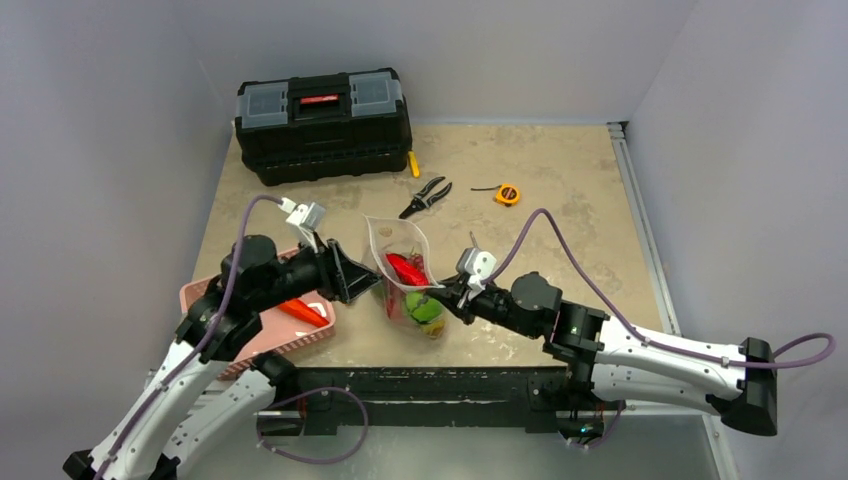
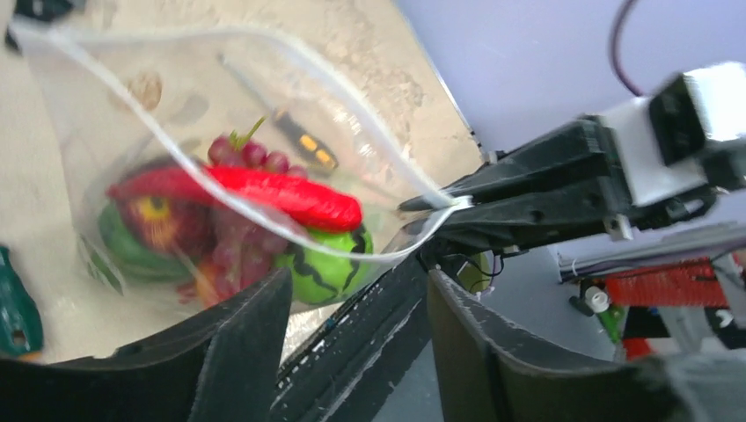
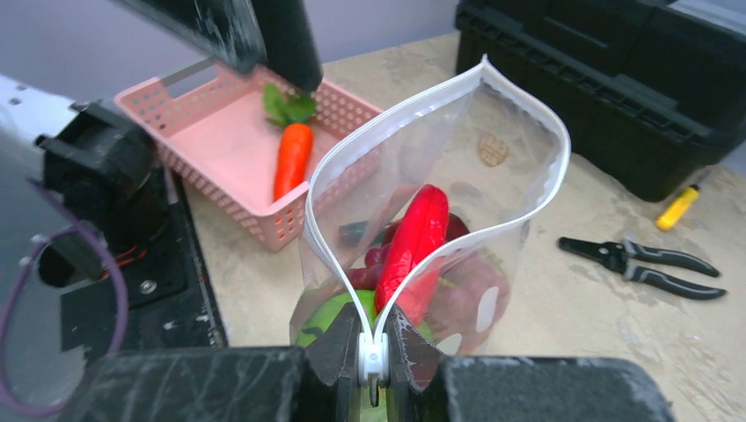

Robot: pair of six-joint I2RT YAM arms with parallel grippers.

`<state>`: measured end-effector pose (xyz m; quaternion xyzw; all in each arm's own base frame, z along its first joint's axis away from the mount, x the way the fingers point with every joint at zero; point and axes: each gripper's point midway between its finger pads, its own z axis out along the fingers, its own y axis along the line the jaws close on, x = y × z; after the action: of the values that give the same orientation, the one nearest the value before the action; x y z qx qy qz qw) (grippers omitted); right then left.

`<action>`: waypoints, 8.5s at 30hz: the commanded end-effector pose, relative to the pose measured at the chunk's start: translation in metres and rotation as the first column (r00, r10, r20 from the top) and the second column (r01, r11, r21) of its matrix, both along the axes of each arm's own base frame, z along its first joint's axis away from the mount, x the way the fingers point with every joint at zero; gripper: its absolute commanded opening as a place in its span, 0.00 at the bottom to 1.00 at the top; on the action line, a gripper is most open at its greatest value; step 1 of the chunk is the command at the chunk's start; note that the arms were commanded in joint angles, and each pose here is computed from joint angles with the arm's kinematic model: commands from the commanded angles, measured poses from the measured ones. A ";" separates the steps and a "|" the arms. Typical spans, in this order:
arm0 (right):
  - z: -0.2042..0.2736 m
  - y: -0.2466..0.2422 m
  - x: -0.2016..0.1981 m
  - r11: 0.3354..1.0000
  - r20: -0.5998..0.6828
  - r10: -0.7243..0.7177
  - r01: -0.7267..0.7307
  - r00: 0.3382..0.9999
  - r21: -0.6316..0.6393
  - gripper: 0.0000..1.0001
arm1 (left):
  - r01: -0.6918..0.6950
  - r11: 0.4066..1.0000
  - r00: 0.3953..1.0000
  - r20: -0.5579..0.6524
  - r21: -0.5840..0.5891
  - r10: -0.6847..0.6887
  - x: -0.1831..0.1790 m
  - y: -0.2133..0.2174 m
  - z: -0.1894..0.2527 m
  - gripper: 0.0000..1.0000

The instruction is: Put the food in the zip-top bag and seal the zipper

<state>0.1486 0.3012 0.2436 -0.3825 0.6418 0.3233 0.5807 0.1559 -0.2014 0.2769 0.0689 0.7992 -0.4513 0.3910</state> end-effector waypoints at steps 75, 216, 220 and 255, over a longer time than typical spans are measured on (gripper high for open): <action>0.014 -0.002 -0.021 0.953 -0.057 0.101 -0.080 0.993 0.294 0.22 | 0.553 0.727 0.552 0.474 0.407 -0.686 -0.030 -0.100 -0.006 0.00; 0.033 0.009 -0.016 0.939 -0.142 0.098 -0.044 0.985 0.341 0.00 | 0.699 0.619 0.514 0.350 0.359 -0.783 -0.015 -0.104 -0.021 0.00; 0.036 0.005 -0.014 0.932 -0.160 0.078 -0.015 0.984 0.361 0.00 | 0.674 0.626 0.534 0.326 0.393 -0.780 -0.011 -0.097 -0.030 0.00; 0.035 -0.001 -0.020 0.922 -0.189 0.095 -0.015 0.977 0.387 0.00 | 0.620 0.656 0.594 0.288 0.431 -0.751 -0.008 -0.075 -0.040 0.00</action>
<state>0.1338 0.2940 0.2451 -0.2278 0.6490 0.4752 0.5488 0.1471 -0.2817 0.2356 0.5365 0.6483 -0.4206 0.3391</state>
